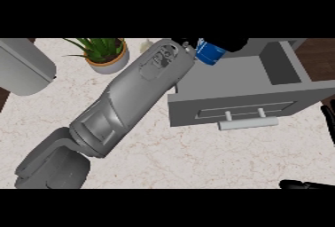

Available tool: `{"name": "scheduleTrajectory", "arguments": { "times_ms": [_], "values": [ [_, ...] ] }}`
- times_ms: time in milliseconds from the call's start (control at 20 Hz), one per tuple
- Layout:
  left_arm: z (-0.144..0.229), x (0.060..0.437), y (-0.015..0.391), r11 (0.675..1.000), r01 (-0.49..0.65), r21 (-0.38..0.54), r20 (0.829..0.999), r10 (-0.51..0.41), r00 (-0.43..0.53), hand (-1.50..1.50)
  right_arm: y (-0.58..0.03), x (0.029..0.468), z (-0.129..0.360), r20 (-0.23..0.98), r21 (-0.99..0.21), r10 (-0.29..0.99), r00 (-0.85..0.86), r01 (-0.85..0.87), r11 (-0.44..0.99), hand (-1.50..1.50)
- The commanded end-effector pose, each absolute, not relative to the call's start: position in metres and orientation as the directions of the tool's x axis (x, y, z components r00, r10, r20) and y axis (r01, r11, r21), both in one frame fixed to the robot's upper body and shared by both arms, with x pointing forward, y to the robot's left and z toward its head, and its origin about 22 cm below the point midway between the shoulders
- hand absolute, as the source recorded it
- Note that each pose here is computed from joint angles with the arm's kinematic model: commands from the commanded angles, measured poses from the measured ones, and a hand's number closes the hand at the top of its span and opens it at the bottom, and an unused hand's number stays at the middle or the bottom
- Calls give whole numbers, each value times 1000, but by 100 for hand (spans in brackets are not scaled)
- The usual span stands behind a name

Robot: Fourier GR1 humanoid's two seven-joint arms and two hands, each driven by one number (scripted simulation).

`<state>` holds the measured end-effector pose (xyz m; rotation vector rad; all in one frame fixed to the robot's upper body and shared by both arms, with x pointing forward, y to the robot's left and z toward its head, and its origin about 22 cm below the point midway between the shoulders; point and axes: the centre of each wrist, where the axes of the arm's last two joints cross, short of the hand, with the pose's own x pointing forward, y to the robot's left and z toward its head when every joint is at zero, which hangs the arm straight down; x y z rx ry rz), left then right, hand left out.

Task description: Pick up the can, place it into the drawer and close the drawer

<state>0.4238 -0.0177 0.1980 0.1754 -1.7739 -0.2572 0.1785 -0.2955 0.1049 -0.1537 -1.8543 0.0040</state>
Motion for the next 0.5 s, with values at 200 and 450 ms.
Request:
{"name": "scheduleTrajectory", "arguments": {
  "times_ms": [200,450],
  "values": [
    [183,423,-18,942,15,334,921,-324,-216,150,-297,187,105,947,-89,117,-298,106,990,-150],
    [176,430,-10,931,-50,361,903,-362,-229,-150,-291,180,106,953,-84,103,-284,78,993,-150]
  ]
}}
